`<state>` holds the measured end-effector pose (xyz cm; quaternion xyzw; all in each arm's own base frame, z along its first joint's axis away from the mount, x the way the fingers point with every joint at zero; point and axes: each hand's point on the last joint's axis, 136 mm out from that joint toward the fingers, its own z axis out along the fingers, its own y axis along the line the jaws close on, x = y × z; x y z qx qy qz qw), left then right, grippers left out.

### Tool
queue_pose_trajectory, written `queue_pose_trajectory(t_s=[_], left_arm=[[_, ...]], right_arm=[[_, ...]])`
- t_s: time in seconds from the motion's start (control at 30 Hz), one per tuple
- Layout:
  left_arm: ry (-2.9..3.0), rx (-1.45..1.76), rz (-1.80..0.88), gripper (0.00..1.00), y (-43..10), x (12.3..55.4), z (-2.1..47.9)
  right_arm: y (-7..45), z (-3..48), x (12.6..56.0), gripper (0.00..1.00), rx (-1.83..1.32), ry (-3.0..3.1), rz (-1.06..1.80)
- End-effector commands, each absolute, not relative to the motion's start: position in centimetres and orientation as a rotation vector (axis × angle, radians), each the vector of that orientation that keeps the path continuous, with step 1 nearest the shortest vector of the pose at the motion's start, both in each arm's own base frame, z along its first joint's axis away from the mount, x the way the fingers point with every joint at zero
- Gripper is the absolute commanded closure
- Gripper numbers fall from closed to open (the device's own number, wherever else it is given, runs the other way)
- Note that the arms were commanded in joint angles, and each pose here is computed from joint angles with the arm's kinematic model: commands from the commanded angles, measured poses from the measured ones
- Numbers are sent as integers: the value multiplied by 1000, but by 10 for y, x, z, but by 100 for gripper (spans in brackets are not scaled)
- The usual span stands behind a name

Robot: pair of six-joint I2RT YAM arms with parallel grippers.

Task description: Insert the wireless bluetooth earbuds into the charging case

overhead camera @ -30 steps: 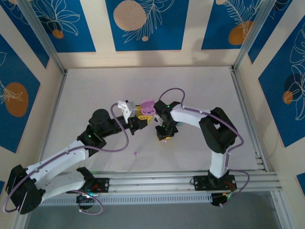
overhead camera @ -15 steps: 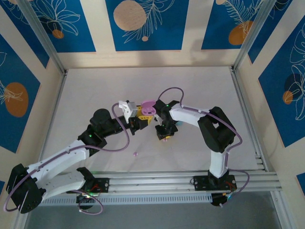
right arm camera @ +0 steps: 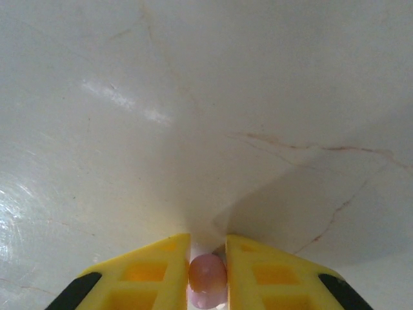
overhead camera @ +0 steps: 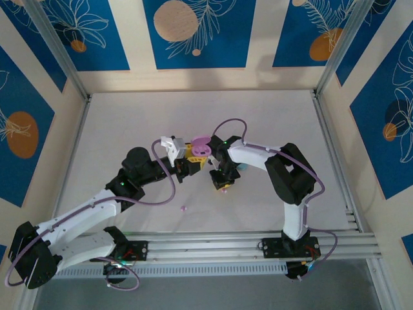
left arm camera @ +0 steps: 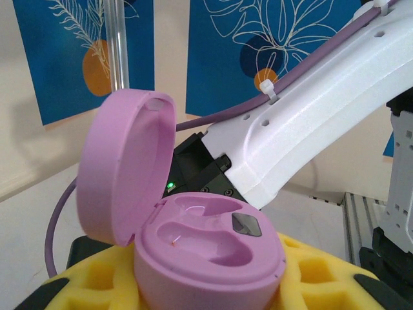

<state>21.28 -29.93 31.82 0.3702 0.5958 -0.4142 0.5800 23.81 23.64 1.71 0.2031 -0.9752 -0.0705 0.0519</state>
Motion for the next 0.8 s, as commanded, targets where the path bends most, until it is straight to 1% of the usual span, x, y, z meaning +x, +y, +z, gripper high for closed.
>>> queue_pose_trajectory(t_s=[0.0, 0.2, 0.47, 0.57, 0.63, 0.77], left_arm=[[1345, 854, -973, 70, -300, 211, 337], [1348, 852, -974, 70, -300, 211, 337], [1349, 853, -977, 70, -301, 212, 337], [1348, 855, -980, 70, -302, 211, 337], [1348, 855, -980, 70, -302, 212, 337], [1350, 856, -982, 70, -302, 211, 337]], right_arm=[[236, 22, 237, 78, 617, -2950, -210], [236, 22, 233, 73, 616, -2925, -219], [237, 18, 229, 73, 617, -2901, -220], [235, 15, 229, 74, 609, -2896, -205], [236, 14, 230, 78, 608, -2896, -209], [236, 18, 231, 81, 595, -2908, -218]])
